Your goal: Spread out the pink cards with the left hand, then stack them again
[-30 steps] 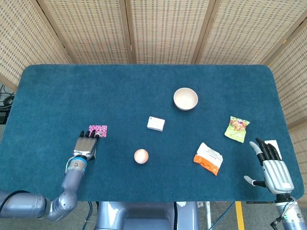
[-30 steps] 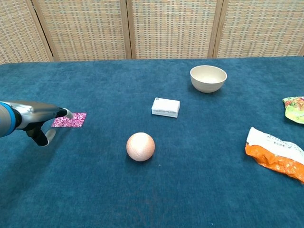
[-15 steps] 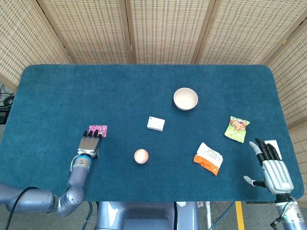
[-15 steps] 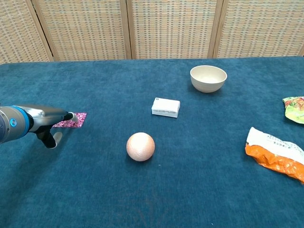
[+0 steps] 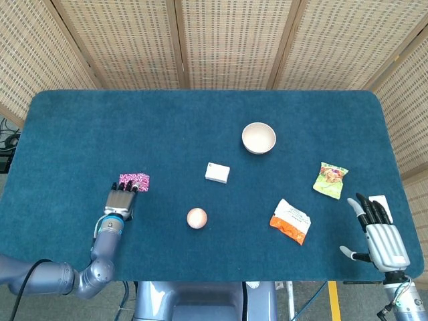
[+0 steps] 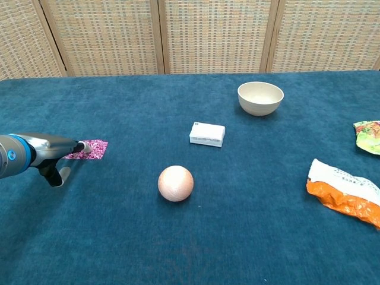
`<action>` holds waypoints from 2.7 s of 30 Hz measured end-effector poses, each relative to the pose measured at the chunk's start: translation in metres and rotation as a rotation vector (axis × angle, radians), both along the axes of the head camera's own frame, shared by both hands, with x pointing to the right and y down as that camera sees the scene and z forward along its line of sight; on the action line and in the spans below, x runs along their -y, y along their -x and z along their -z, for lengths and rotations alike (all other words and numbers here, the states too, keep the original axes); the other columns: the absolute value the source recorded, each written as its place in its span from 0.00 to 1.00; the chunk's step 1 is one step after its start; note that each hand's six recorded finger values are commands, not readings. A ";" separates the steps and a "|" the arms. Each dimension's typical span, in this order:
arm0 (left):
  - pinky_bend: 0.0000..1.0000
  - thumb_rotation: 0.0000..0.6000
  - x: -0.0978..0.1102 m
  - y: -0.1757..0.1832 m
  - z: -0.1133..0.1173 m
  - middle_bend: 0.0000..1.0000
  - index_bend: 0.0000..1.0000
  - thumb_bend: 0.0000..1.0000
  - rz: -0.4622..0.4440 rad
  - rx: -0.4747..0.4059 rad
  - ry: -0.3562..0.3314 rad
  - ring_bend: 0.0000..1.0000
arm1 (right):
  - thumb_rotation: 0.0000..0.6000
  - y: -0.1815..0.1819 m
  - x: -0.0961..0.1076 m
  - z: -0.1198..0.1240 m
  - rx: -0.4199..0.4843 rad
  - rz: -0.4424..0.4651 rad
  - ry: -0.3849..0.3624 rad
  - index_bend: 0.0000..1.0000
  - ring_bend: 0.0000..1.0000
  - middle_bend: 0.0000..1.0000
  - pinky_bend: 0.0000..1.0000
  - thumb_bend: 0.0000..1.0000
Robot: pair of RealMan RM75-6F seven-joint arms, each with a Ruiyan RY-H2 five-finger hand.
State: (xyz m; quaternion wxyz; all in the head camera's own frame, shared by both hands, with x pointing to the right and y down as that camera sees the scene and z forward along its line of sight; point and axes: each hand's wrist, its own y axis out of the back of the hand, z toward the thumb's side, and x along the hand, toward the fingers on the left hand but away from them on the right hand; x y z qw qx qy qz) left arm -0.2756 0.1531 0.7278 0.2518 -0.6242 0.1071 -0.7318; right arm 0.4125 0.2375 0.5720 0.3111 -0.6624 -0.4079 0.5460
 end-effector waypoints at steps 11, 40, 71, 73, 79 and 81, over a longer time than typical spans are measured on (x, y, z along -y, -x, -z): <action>0.00 1.00 0.001 0.022 0.004 0.00 0.00 0.72 0.005 0.035 -0.001 0.00 | 1.00 -0.001 0.000 0.000 0.000 -0.003 -0.001 0.00 0.00 0.00 0.00 0.10; 0.00 1.00 0.003 0.102 0.012 0.00 0.00 0.71 0.079 0.140 -0.004 0.00 | 1.00 -0.005 0.003 0.005 0.006 -0.018 -0.021 0.00 0.00 0.00 0.00 0.10; 0.00 1.00 0.007 0.004 0.008 0.00 0.00 0.72 0.042 -0.040 -0.029 0.00 | 1.00 -0.010 0.005 0.007 0.025 -0.031 -0.021 0.00 0.00 0.00 0.00 0.10; 0.00 1.00 0.007 0.004 0.008 0.00 0.00 0.72 0.043 -0.036 -0.028 0.00 | 1.00 -0.010 0.004 0.007 0.025 -0.029 -0.020 0.00 0.00 0.00 0.00 0.10; 0.00 1.00 0.007 0.007 0.007 0.00 0.00 0.72 0.039 -0.020 -0.024 0.00 | 1.00 -0.009 0.004 0.007 0.022 -0.025 -0.017 0.00 0.00 0.00 0.00 0.10; 0.00 1.00 0.006 0.008 0.007 0.00 0.00 0.72 0.037 -0.016 -0.022 0.00 | 1.00 -0.008 0.003 0.007 0.023 -0.023 -0.017 0.00 0.00 0.00 0.00 0.10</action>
